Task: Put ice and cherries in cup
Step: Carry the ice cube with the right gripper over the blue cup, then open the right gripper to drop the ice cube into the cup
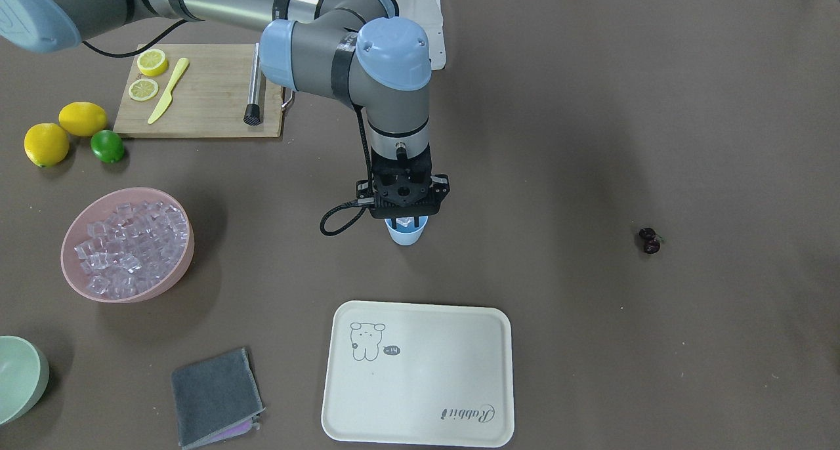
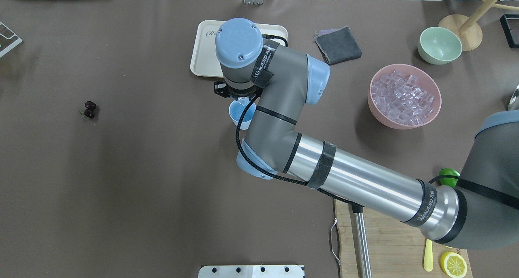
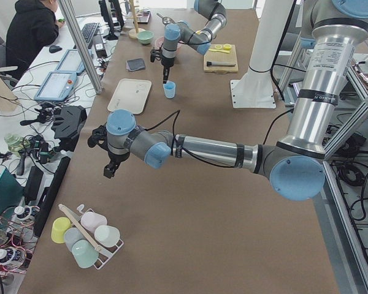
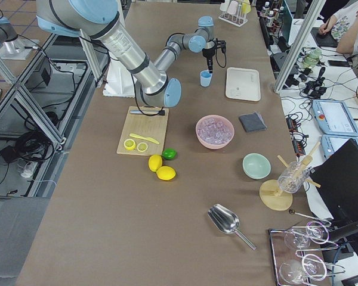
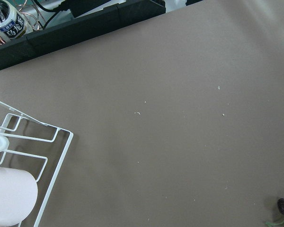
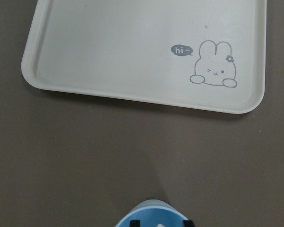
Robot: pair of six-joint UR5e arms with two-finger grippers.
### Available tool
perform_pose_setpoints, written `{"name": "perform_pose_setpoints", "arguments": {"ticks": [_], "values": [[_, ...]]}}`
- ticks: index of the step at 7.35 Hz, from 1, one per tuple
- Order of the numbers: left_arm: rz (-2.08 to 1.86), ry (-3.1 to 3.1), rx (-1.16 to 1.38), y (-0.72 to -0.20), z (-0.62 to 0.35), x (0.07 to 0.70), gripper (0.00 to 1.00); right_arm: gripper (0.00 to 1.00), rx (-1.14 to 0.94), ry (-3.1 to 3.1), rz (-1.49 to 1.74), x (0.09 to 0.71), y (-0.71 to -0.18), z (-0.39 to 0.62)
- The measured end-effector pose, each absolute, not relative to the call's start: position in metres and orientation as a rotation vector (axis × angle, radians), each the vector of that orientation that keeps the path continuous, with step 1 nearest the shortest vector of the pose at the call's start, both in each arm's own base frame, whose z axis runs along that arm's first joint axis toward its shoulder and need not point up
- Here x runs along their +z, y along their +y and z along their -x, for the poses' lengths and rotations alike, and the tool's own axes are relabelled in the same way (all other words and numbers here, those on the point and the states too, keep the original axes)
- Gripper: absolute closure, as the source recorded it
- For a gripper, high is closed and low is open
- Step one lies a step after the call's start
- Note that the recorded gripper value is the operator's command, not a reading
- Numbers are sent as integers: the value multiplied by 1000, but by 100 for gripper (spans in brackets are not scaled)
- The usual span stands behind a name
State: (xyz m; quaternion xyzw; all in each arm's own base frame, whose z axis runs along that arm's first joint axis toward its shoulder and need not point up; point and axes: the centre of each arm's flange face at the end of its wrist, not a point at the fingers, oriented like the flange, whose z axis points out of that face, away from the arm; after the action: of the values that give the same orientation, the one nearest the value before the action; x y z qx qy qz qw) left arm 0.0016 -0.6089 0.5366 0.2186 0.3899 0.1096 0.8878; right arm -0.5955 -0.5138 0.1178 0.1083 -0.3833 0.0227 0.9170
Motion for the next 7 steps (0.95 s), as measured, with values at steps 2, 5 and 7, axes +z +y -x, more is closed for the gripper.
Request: {"name": "perform_pose_setpoints", "arguments": {"ticks": [2,5,7], "values": [[-453,810,228,-610,-2,537,2,38,38,-801,-231,112,-504,598],[-453,810,228,-610,-2,537,2,1,39,-789,-253,116,-507,595],[-457,811,229,-610,-2,536,2,1,56,-792,-267,113,-520,580]]}}
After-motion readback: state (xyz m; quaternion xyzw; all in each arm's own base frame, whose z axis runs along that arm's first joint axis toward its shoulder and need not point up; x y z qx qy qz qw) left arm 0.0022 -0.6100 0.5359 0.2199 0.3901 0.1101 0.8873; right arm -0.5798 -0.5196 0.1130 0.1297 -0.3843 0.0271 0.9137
